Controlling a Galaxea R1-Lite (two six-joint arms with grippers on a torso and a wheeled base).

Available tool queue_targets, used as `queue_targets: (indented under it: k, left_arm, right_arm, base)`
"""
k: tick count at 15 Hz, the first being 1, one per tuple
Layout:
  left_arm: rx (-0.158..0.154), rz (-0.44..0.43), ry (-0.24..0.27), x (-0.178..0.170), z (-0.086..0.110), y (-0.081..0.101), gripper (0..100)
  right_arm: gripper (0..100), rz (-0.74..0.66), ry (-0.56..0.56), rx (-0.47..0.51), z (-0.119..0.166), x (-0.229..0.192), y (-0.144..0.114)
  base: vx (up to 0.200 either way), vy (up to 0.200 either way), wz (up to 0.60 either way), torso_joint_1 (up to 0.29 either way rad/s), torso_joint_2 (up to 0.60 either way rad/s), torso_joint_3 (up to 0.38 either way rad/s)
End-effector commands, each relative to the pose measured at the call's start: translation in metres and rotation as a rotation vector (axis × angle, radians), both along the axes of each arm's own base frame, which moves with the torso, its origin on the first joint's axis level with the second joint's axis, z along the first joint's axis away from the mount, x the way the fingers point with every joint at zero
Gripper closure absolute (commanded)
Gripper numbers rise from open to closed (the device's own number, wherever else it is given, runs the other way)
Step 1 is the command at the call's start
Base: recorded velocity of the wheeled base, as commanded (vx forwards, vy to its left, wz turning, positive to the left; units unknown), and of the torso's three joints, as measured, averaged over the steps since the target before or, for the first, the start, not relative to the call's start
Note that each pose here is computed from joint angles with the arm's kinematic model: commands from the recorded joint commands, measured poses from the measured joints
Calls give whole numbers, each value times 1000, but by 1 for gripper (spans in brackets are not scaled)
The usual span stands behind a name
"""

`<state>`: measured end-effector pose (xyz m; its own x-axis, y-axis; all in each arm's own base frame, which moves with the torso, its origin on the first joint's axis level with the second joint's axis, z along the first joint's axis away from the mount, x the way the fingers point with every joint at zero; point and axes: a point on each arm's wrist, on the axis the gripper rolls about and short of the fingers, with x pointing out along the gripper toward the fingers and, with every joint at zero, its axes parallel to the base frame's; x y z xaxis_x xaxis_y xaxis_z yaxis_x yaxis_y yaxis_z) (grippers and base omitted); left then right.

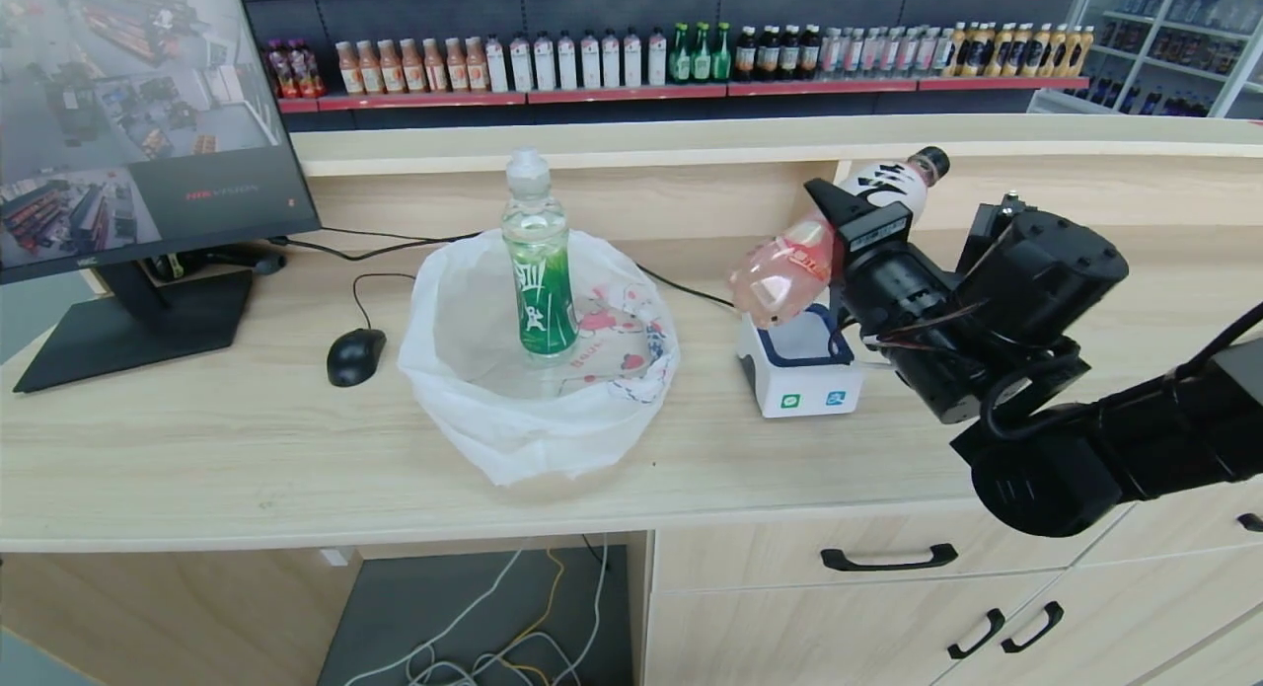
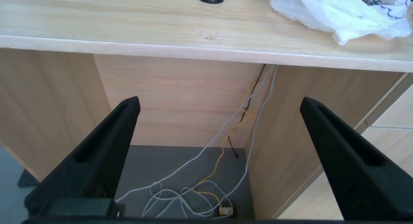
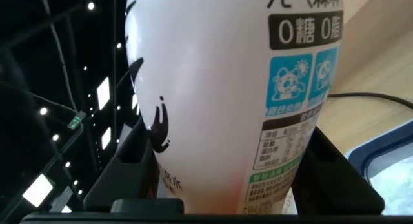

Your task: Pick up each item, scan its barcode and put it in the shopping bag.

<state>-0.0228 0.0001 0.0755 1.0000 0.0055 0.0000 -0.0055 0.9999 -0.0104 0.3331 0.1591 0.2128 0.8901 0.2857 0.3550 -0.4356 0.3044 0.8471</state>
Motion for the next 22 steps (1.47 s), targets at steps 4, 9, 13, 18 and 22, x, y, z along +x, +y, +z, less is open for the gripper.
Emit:
queue_targets:
  k: [4,9,13,18,22]
  left_arm:
    - [0,1,0,0,0,0,0]
    - [0,1,0,0,0,0,0]
    - [0,1,0,0,0,0,0]
    - [0,1,0,0,0,0,0]
    - [0,1,0,0,0,0,0]
  right_arm:
    - [100,-18,52,-15,-20,16,-3]
    - [100,-50,105,-23,-35,29,-14]
    - [100,-55,109,-24,-37,30,-15]
    - [100,-59,114,-26,-38,31,-17]
    - [100,-64,125,-30,-42,31,-19]
  base:
    - [0,0,0,0,0,0]
    - [0,0,0,0,0,0]
    - [0,0,0,0,0,0]
    - [0,0,0,0,0,0]
    - [0,0,0,0,0,0]
